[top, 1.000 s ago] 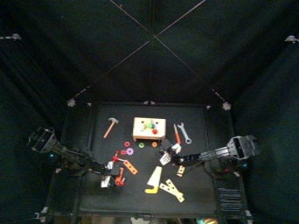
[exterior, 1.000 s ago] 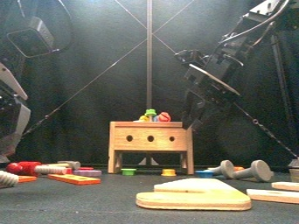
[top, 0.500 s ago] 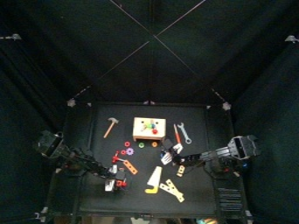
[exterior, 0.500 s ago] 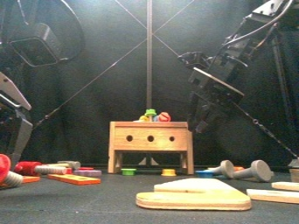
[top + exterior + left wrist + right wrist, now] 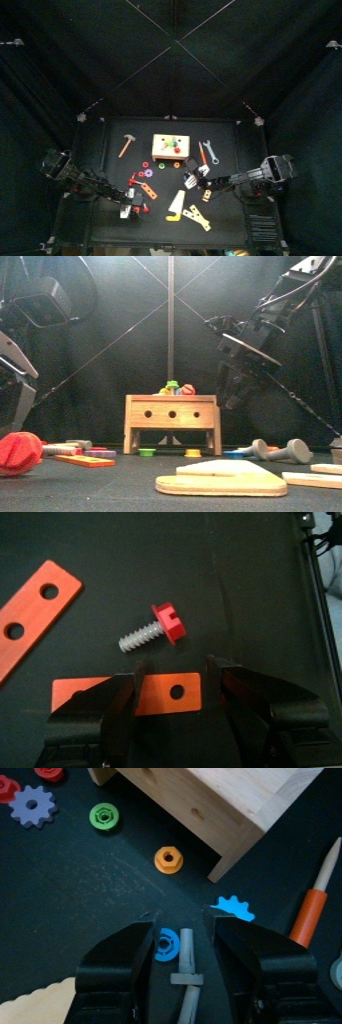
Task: Grab red screw
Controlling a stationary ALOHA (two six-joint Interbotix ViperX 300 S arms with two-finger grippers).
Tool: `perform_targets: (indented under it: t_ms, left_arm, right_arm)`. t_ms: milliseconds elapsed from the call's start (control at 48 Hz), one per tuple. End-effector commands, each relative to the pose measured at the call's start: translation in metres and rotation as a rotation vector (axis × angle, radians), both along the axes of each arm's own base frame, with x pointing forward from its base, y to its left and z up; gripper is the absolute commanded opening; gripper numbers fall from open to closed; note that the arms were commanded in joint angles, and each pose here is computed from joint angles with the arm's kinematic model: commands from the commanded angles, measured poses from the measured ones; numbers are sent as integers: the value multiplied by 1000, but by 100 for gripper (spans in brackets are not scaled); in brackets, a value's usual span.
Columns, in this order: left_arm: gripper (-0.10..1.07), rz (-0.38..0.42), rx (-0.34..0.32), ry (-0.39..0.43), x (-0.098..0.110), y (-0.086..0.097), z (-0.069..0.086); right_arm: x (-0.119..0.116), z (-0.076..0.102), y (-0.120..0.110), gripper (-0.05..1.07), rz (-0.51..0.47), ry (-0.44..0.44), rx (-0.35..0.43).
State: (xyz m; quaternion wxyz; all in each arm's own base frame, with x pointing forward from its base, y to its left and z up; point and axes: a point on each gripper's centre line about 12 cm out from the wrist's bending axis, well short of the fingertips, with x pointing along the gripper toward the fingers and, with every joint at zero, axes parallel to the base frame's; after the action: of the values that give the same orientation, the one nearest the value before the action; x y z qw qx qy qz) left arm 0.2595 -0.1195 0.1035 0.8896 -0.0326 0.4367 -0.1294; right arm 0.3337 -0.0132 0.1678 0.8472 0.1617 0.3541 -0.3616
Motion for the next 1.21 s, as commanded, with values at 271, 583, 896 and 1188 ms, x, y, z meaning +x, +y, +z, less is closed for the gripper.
perform_targets:
  t_ms: [271,583,896,1188]
  left_arm:
    - [100,-198,174,-160,25,9,19]
    - [99,-285,290,-173,45,22,8]
    - [98,-288,285,-182,51,19,2]
    - [98,-294,289,-156,51,19,-8]
  right_arm:
    - [0,7,0,77,-2,-21,3]
    - [0,5,1,77,-6,-14,8]
    - [-3,0,1,77,-5,1,7]
    - [-3,-2,1,77,-10,6,12]
